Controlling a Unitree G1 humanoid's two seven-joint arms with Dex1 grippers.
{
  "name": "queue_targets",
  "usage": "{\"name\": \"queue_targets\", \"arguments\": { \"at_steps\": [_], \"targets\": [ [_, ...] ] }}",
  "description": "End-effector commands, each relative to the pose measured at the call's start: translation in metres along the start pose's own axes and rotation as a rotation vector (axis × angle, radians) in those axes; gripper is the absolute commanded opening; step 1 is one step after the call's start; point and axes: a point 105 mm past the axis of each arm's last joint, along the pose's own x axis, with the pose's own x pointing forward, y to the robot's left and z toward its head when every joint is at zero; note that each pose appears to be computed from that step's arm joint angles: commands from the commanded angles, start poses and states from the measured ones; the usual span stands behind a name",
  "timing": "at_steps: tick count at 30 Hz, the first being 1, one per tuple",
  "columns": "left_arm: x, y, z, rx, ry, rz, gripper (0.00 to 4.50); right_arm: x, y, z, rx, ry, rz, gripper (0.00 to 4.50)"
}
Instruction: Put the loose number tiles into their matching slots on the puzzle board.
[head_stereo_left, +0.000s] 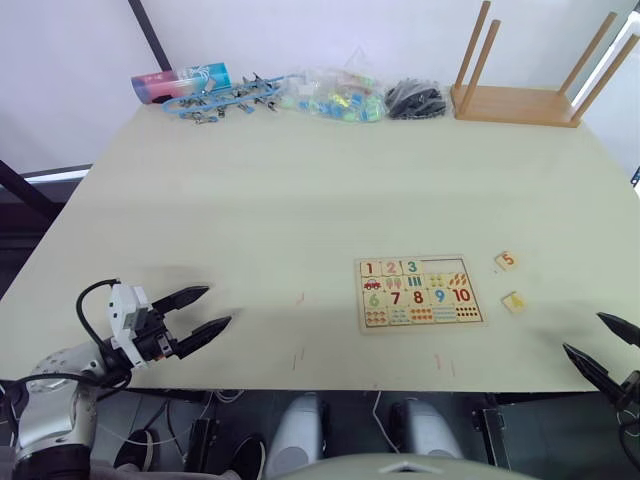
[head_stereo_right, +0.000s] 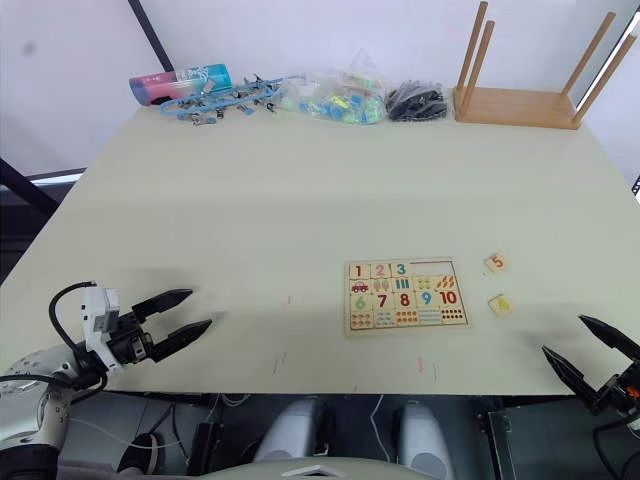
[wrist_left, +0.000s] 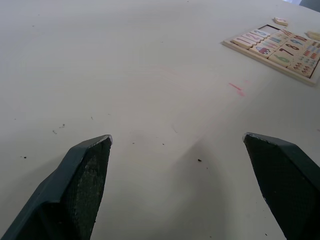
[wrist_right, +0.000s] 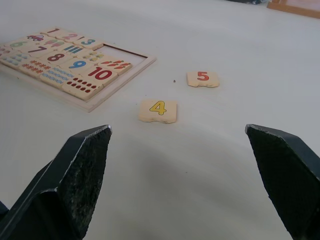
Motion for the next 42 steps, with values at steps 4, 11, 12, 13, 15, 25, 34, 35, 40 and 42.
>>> {"name": "queue_targets", "arguments": {
  "at_steps": [4,11,12,13,15,25,34,35,40,42],
  "targets": [
    [0.009,-0.002,0.026,0.071,-0.024,-0.040,4.45,0.004,0.002,0.013,-0.025,-0.040,0.007,4.50],
    [0.030,-0.015,0.047,0.136,-0.032,-0.162,4.45,0.018,0.009,0.021,-0.002,-0.057,0.054,4.50],
    [0.034,-0.017,0.049,0.146,-0.033,-0.187,4.45,0.021,0.010,0.022,-0.001,-0.057,0.062,4.50],
    [0.037,-0.020,0.052,0.156,-0.034,-0.216,4.45,0.024,0.011,0.023,-0.001,-0.059,0.072,4.50],
    [0.043,-0.025,0.056,0.176,-0.033,-0.272,4.45,0.029,0.011,0.025,0.000,-0.059,0.080,4.50],
    [0.067,-0.046,0.079,0.273,-0.036,-0.562,4.45,0.066,0.012,0.017,0.017,0.010,0.043,4.50],
    [0.076,-0.051,0.090,0.307,-0.040,-0.689,4.45,0.083,0.017,0.001,0.043,0.117,-0.073,4.50],
    [0.077,-0.051,0.092,0.311,-0.044,-0.695,4.45,0.084,0.017,-0.002,0.050,0.136,-0.088,4.50],
    [0.081,-0.053,0.096,0.317,-0.058,-0.717,4.45,0.085,0.015,-0.012,0.087,0.208,-0.138,4.50],
    [0.082,-0.053,0.096,0.319,-0.061,-0.720,4.45,0.085,0.016,-0.015,0.103,0.239,-0.138,4.50]
  ]
}}
